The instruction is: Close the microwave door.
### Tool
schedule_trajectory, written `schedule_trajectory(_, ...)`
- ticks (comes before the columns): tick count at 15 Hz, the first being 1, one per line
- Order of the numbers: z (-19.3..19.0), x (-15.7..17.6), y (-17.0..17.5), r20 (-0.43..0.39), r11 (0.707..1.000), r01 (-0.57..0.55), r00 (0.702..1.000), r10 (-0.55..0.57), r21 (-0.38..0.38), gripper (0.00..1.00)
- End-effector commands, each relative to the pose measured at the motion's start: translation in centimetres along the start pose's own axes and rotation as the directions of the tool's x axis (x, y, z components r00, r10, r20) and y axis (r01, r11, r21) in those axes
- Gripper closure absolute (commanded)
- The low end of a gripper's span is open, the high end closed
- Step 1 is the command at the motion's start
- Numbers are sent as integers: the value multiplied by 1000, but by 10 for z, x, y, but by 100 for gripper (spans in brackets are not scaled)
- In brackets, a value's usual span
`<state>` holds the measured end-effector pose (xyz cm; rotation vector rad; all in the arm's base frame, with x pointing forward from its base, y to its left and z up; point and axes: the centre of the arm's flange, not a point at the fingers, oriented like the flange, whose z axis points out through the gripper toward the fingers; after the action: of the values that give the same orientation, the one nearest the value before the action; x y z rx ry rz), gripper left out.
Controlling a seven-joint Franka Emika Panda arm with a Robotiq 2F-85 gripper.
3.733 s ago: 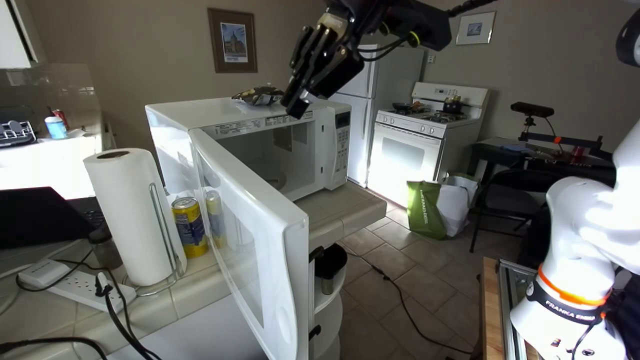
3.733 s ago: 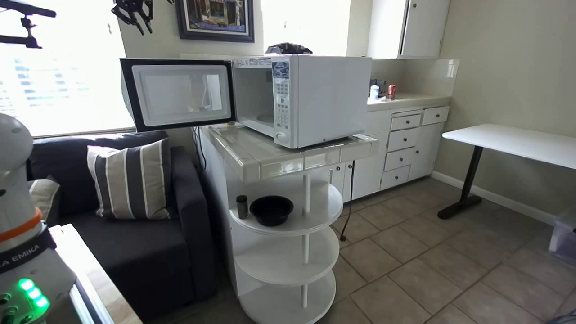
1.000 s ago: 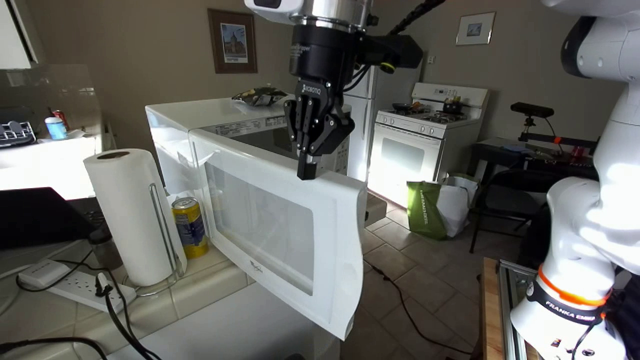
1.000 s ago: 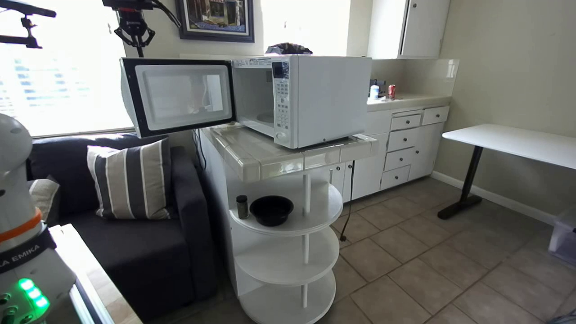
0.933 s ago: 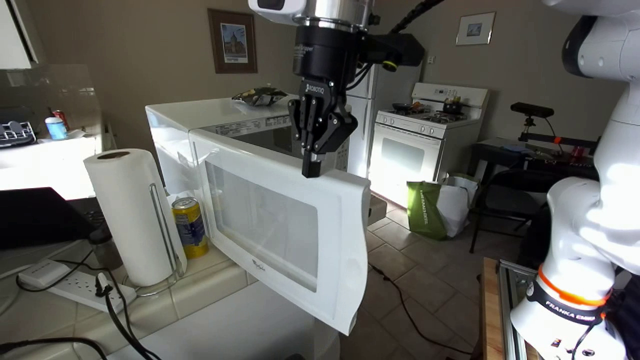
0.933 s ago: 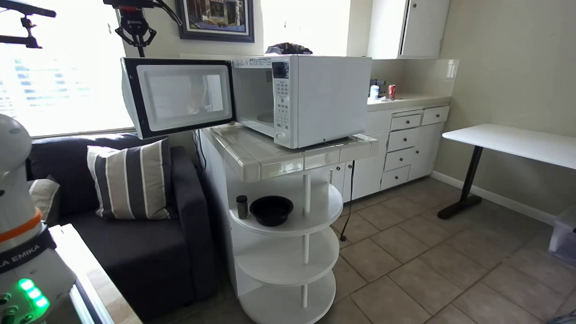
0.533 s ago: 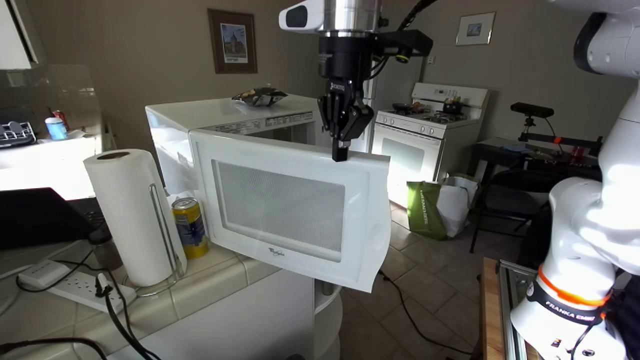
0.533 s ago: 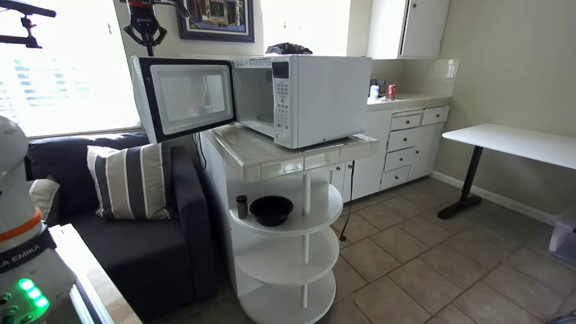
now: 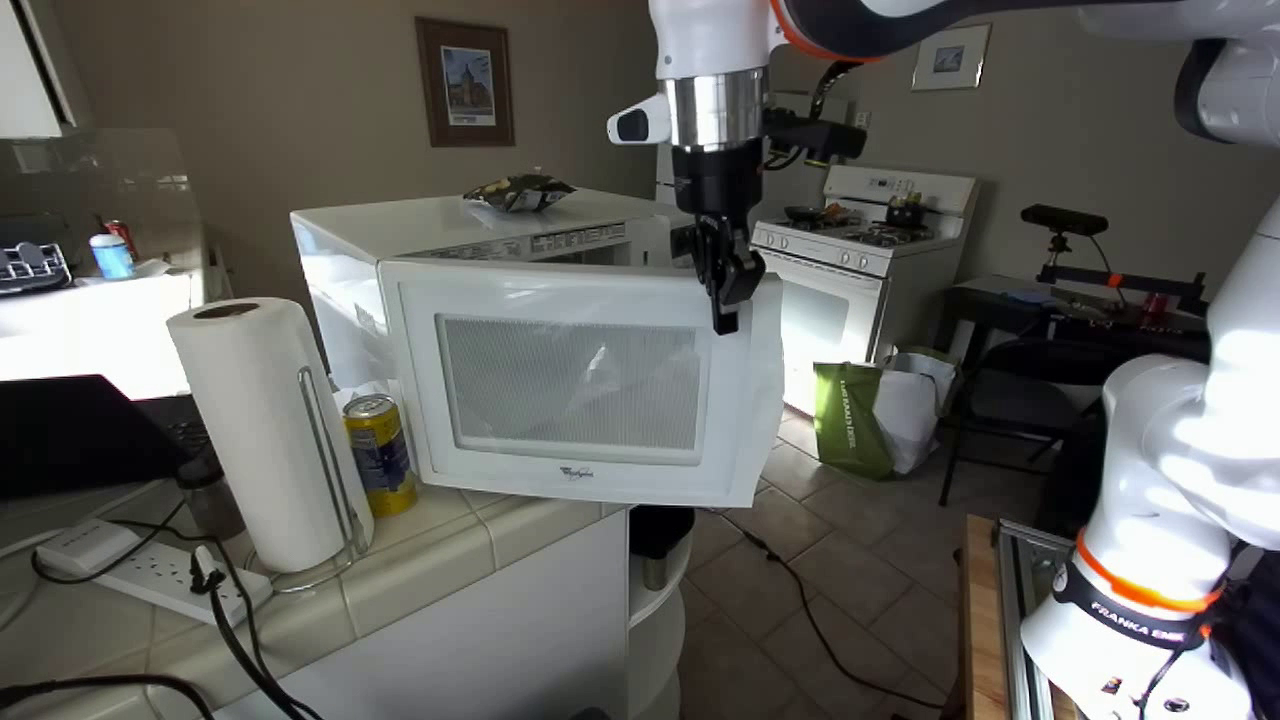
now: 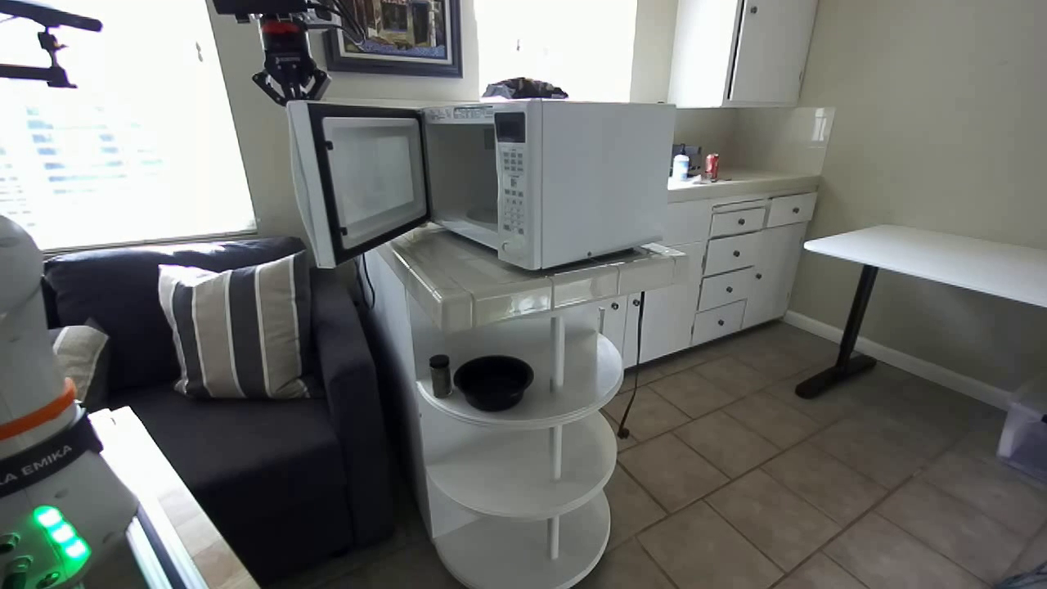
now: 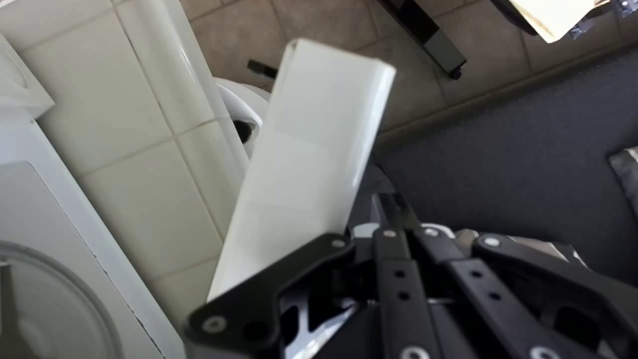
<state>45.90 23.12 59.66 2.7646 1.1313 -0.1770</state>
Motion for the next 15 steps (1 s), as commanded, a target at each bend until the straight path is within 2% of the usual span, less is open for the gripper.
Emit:
schedule_trajectory(1,14,-26,12,40,988,-108,993,113,-111,100)
schedule_trajectory(4,16,-37,25,24,955,-200,977,210,-217,100)
schedule_trajectory(8,27,-49,40,-37,881,-327,942,335,-344,100)
schedule_trajectory(12,45,-51,51,-169,808,-396,918,359,-436,100)
schedule_trajectory(15,57,-47,62,-305,777,-444,892,335,-445,100)
